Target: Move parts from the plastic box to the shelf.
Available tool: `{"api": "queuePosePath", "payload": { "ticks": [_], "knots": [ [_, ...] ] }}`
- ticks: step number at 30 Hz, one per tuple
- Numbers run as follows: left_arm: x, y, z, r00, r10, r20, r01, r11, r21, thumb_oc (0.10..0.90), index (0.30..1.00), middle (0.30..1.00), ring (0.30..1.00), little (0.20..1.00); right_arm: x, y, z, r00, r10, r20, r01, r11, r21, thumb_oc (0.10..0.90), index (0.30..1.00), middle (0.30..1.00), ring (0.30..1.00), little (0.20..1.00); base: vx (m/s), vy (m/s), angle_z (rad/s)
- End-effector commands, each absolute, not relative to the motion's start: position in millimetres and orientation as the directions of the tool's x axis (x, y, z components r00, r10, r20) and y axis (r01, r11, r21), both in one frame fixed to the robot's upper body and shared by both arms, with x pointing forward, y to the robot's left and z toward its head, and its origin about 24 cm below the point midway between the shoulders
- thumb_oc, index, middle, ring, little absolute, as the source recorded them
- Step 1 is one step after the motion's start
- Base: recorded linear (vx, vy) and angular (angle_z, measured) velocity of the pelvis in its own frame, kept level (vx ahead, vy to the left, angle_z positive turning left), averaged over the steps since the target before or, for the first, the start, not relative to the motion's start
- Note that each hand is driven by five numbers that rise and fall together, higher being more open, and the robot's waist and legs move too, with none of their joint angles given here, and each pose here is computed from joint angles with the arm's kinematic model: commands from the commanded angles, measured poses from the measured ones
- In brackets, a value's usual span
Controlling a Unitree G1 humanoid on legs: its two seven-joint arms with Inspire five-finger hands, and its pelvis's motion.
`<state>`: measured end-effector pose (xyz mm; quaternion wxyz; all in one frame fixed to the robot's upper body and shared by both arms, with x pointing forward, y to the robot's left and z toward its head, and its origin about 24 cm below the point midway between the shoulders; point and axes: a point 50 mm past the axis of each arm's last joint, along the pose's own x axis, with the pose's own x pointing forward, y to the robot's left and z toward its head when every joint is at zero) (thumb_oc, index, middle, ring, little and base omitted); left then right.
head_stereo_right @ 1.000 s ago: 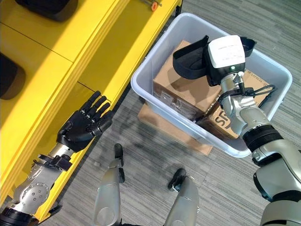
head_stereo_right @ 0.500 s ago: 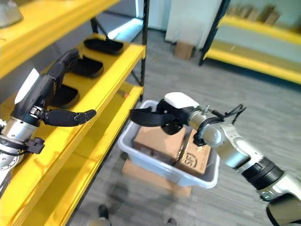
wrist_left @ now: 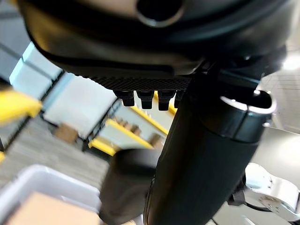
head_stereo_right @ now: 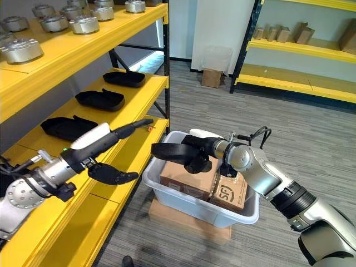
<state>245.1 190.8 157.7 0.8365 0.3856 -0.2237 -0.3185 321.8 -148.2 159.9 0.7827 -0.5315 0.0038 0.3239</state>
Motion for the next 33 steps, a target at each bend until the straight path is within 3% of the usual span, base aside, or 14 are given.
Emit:
{"api": "queuePosePath", "payload": {
  "ticks": [1, 25, 33],
  "knots": [
    [248.3, 178.5, 194.4, 0.617, -0.740, 0.268, 0.281, 0.525, 0.803, 0.900, 1.000, 1.000, 1.000, 1.000, 323.0, -112.1, 253.9, 0.796, 0.603, -0.062, -0.208, 0.176, -0.962, 0.400, 0.300, 0.300, 0.300, 0.300, 0.00, 0.000, 0.00],
    [257.7, 169.7, 177.5, 0.683, -0.700, 0.206, 0.362, 0.571, 0.737, 0.900, 1.000, 1.000, 1.000, 1.000, 310.0, -74.3, 253.7, 0.745, 0.667, -0.009, -0.111, 0.111, -0.988, 0.400, 0.300, 0.300, 0.300, 0.300, -0.01, -0.002, -0.02],
    [258.9, 152.9, 177.6, 0.633, -0.756, 0.168, 0.416, 0.515, 0.749, 0.900, 1.000, 1.000, 1.000, 1.000, 313.8, -44.9, 233.5, 0.727, 0.682, -0.074, -0.125, 0.026, -0.992, 0.400, 0.300, 0.300, 0.300, 0.300, 0.00, 0.000, 0.00]
  ]
}}
